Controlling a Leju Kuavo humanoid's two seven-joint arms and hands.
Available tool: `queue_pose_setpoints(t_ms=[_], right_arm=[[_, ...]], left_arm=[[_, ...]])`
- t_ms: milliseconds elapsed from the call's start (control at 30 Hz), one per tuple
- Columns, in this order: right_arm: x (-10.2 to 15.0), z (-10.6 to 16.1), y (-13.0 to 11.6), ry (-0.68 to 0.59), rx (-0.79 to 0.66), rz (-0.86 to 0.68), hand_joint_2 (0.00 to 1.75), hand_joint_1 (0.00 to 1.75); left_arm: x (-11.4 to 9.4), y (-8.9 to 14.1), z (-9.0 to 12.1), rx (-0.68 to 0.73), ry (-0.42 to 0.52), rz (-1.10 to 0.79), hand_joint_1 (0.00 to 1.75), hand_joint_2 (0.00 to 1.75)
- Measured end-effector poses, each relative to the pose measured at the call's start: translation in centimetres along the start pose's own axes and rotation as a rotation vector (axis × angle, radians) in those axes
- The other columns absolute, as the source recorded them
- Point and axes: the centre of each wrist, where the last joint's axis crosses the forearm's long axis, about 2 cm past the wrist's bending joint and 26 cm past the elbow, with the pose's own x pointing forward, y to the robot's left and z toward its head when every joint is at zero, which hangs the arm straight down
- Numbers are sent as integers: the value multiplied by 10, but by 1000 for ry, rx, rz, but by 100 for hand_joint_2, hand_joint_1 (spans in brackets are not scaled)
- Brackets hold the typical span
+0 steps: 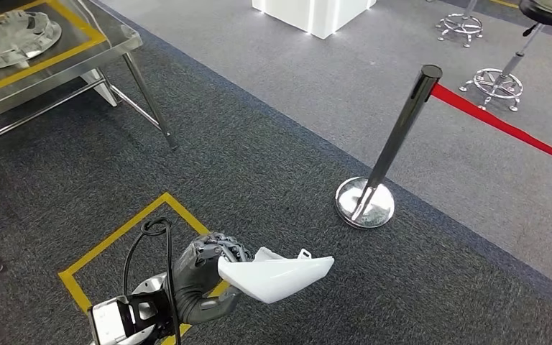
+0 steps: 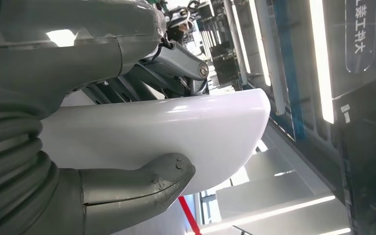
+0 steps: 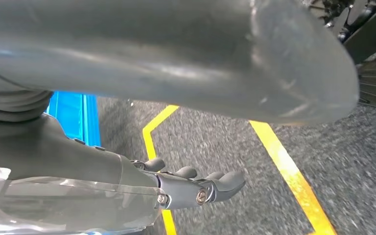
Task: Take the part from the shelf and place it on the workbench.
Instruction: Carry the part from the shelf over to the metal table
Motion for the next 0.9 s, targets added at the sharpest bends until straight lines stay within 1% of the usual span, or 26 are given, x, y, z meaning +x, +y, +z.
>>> queue_pose_setpoints(t_ms=[200,500,733,900], right_arm=[[3,1,-7,-22,-16,-1,0,0],[0,1,-6,-30,-5,-1,0,0],[3,1,-6,-48,-1,-16,0,0],[1,1,-6,-45,4,-16,0,0]], left_arm=[[1,-2,-1,-4,9,-20,175,175],[0,-10,-1,-14,21,3,175,175],[0,-11,-1,-25,22,11,175,175],[0,-11,-1,-29,23,11,175,175]])
